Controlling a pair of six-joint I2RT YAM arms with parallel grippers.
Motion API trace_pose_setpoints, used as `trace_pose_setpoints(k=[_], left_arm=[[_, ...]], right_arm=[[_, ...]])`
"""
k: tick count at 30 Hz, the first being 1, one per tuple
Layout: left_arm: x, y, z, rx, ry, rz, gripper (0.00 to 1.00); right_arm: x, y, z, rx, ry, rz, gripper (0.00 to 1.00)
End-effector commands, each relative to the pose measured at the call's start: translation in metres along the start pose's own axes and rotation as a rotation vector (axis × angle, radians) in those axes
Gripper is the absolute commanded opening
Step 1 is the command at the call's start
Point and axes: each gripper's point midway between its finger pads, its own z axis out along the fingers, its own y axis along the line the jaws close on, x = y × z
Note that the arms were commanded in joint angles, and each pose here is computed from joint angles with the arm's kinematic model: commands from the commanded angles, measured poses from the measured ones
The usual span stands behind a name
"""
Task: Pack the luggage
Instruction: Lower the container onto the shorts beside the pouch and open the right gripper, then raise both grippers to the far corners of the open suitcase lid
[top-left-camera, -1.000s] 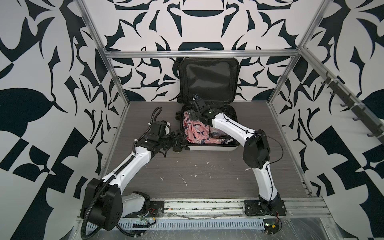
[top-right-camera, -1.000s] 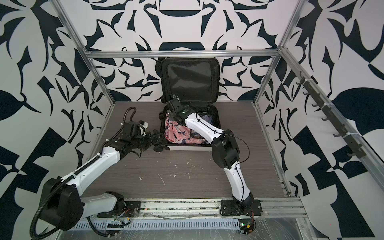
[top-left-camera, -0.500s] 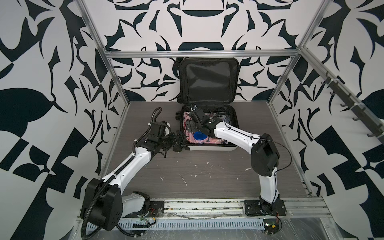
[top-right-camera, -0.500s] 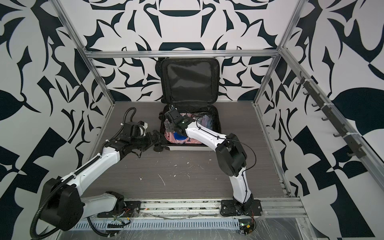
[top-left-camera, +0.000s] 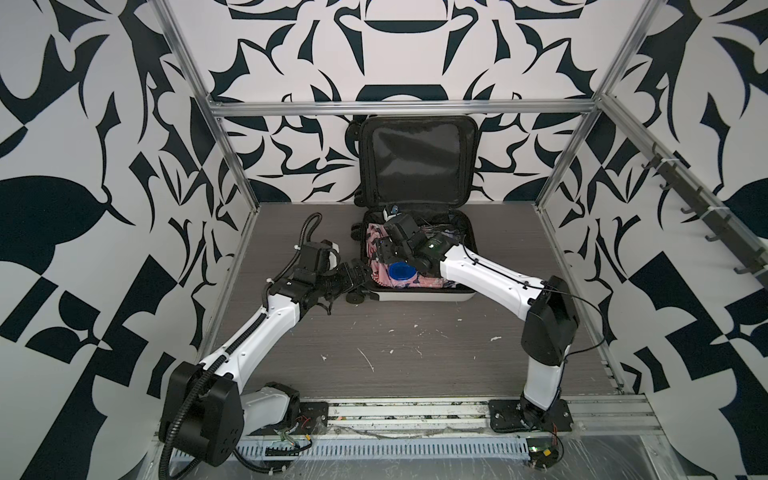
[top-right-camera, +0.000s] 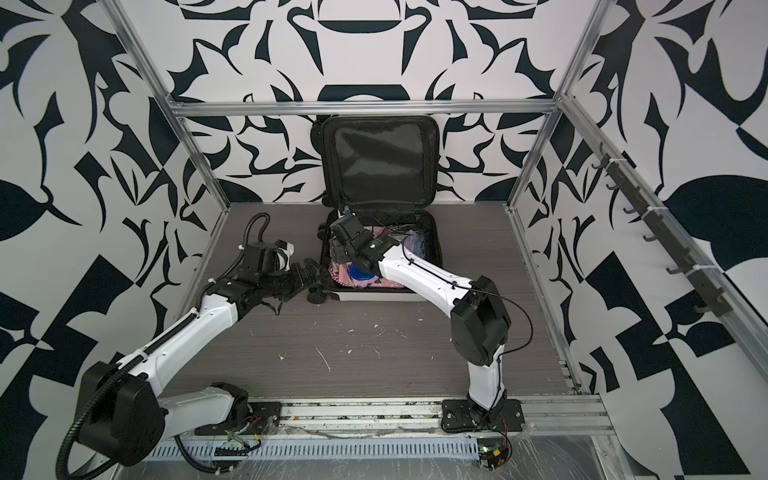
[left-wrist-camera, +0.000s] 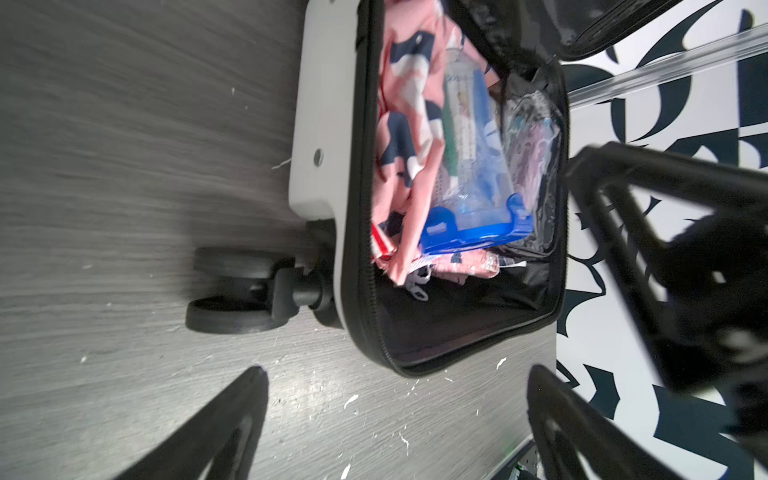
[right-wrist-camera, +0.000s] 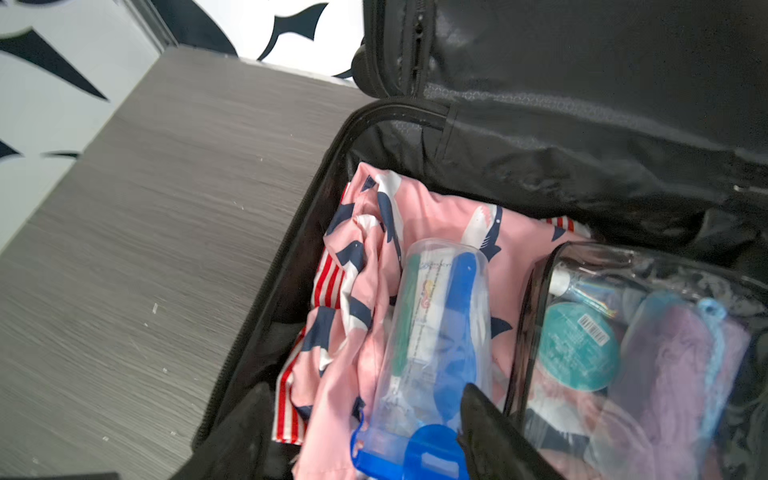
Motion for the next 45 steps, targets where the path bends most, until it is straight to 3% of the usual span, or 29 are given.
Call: trace_pose_setpoints(k=[1, 8, 14, 17, 23, 29, 34, 39, 42, 45], left_arm=[[-0.016, -0.016, -0.015, 0.029, -0.048, 0.031, 0.99], [-0.057, -0.036, -0.036, 0.114, -0.115, 0.021, 0.99], [-0.104, -0.066, -0.065, 0.251, -0.231, 0.031, 0.99], [-0.121, -0.086, -0.081, 0.301, -0.305, 0.092, 0.99], [-0.143, -0.115, -0.11, 0.355, -0.452, 0.255, 0.99], [-0.16, -0.139, -0.13, 0.388, -0.541, 0.362, 0.99], [-0.166, -0.146, -0.128, 0.452, -0.604, 0.444, 0.99], [-0.174, -0.128, -0.123, 0.434, -0.716, 0.412, 0.99], [-0.179, -0.126, -0.116, 0.411, -0.71, 0.433, 0.99], [-0.192, -0.122, -0.088, 0.378, -0.614, 0.407, 0.99]], right_arm=[[0.015, -0.004, 0.003, 0.005, 0.038, 0.027, 0.67], [0.051, -0.014, 0.021, 0.037, 0.099, 0.054, 0.63], [0.061, -0.016, 0.03, 0.057, 0.127, 0.042, 0.6], [0.044, -0.013, 0.021, 0.047, 0.09, 0.042, 0.63], [-0.012, -0.014, -0.023, 0.039, -0.044, 0.016, 0.8], [-0.058, -0.042, -0.072, 0.067, -0.163, 0.04, 0.91], [-0.084, -0.087, -0.107, 0.114, -0.237, 0.127, 0.99], [-0.099, -0.137, -0.129, 0.133, -0.354, 0.246, 1.0], [-0.103, -0.158, -0.136, 0.082, -0.381, 0.285, 1.0], [-0.103, -0.184, -0.136, 0.082, -0.337, 0.34, 1.0]])
